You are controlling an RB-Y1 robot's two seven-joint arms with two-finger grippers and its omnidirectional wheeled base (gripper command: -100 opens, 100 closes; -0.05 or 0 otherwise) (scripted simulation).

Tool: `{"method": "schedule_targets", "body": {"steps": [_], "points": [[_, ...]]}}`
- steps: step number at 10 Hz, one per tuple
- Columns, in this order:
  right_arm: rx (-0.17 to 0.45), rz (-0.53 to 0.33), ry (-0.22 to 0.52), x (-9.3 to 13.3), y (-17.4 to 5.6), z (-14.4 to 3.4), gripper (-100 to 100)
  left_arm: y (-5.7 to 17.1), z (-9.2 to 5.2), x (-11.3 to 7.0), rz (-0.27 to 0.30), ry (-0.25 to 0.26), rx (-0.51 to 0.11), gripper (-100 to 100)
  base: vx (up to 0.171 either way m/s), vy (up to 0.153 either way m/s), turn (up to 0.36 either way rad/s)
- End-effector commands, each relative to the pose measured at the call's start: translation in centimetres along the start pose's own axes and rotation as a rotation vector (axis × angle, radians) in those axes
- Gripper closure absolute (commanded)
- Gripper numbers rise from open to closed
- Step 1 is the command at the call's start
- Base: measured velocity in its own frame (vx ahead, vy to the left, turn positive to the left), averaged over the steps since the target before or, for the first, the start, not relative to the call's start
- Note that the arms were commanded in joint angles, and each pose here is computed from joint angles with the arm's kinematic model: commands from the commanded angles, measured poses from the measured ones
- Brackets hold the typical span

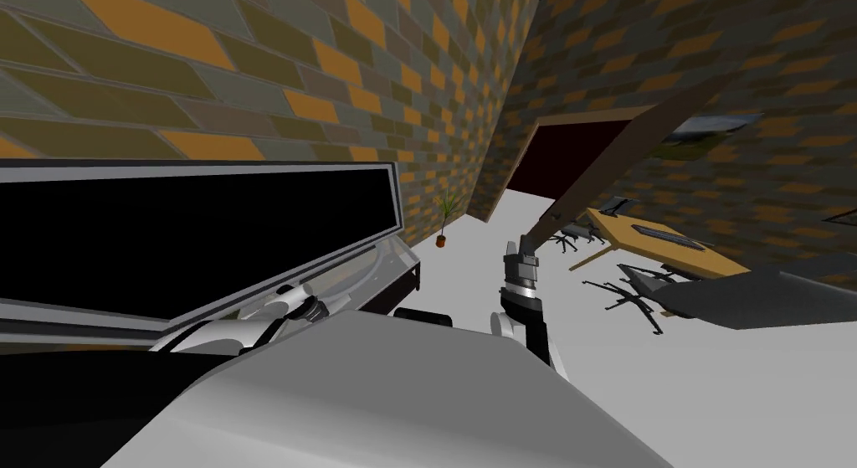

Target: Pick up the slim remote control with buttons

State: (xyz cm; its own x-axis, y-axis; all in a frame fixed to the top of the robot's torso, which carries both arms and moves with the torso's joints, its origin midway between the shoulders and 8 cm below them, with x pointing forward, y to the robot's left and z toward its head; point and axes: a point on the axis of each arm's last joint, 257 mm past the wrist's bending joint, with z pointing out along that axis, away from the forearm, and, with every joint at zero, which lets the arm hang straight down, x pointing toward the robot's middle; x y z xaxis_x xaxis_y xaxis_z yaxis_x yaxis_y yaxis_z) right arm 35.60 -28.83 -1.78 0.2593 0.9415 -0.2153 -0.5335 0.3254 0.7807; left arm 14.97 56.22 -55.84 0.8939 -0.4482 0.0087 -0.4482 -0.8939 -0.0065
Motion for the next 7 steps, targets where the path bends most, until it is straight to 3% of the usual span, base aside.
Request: {"method": "schedule_targets", "body": {"steps": [1, 5, 6, 7], "points": [[0.0, 0.0, 0.0, 0.0, 0.0, 0.0, 0, -0.09, -0.14, -0.18, 0.035, 0.0, -0.002, 100, 0.093, -0.051, 0.137], [0.0, 0.0, 0.0, 0.0, 0.0, 0.0, 0, -0.39, -0.58, -1.0, 0.101, 0.002, -0.007, 100, 0.095, -0.065, 0.166], [0.0, 0.0, 0.0, 0.0, 0.01, 0.01, 0, -0.4, -0.55, -0.95, 0.085, 0.002, -0.007, 100, 0.027, -0.023, 0.022], [0.0, 0.0, 0.0, 0.0, 0.01, 0.01, 0, -0.34, -0.53, -0.99, 0.089, 0.002, -0.008, 0, 0.006, -0.006, -0.002]]}}
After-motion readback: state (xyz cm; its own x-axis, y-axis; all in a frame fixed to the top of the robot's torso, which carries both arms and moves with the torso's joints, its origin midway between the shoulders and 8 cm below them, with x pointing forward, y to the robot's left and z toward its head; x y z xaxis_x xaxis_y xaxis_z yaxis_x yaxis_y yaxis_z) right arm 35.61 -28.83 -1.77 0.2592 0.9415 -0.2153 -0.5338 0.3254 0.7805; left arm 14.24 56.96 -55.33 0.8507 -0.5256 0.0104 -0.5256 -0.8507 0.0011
